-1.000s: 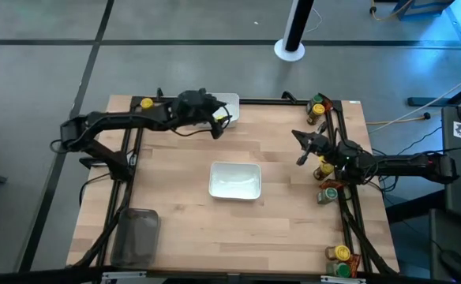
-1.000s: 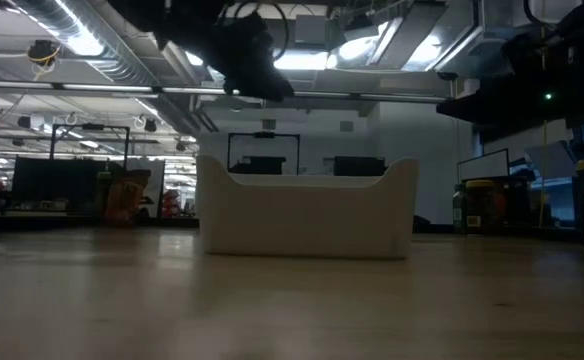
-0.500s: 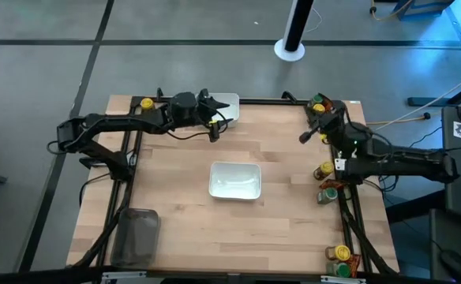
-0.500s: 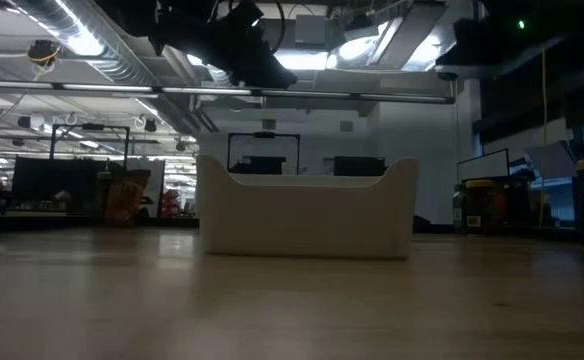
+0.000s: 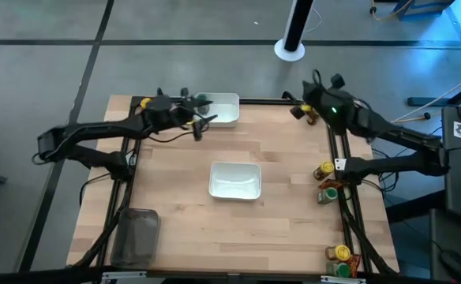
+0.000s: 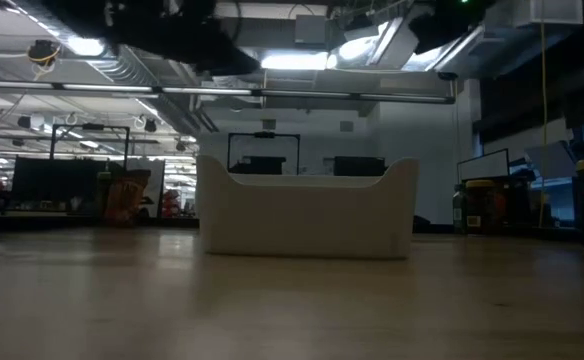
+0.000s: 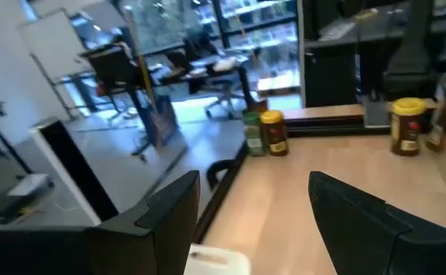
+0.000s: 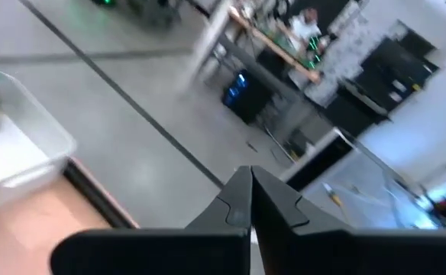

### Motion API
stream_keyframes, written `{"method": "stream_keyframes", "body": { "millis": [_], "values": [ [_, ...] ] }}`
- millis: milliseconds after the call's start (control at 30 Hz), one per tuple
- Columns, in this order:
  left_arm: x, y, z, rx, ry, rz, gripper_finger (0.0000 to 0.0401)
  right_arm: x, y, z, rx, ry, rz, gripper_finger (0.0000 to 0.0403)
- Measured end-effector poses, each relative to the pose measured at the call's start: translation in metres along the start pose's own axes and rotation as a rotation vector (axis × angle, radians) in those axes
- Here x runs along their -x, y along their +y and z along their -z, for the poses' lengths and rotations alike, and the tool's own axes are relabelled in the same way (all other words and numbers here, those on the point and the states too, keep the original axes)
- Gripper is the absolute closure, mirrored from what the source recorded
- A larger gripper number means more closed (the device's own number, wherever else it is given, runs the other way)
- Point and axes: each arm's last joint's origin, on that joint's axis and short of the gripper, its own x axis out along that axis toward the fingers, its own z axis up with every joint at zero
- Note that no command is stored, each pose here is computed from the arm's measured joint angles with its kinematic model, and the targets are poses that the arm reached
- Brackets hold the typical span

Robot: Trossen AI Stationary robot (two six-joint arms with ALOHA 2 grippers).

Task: Sort spices by type
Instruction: Put the top right green seasoning bottle into the top white bin

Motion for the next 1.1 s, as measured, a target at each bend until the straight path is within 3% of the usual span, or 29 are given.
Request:
{"method": "stream_keyframes", "body": {
  "millis": [200,367,700,1100],
  "values": [
    [0.034,0.005,-0.001,-0.011,-0.096,-0.043,0.0166,-0.042,-0.014,-0.013,0.104,0.222,0.03,0.0393],
    [0.045,0.005,0.0,-0.002,-0.139,-0.06,0.0166,-0.076,-0.029,-0.006,0.122,0.384,0.04,0.0393],
    [0.044,0.004,0.002,-0.022,-0.125,-0.056,0.0166,-0.123,-0.05,0.033,0.023,0.612,0.002,0.0393],
    [0.044,0.004,0.002,-0.02,-0.124,-0.057,0.0166,-0.139,-0.054,0.063,-0.134,0.799,-0.098,0.0393]
  ]
}}
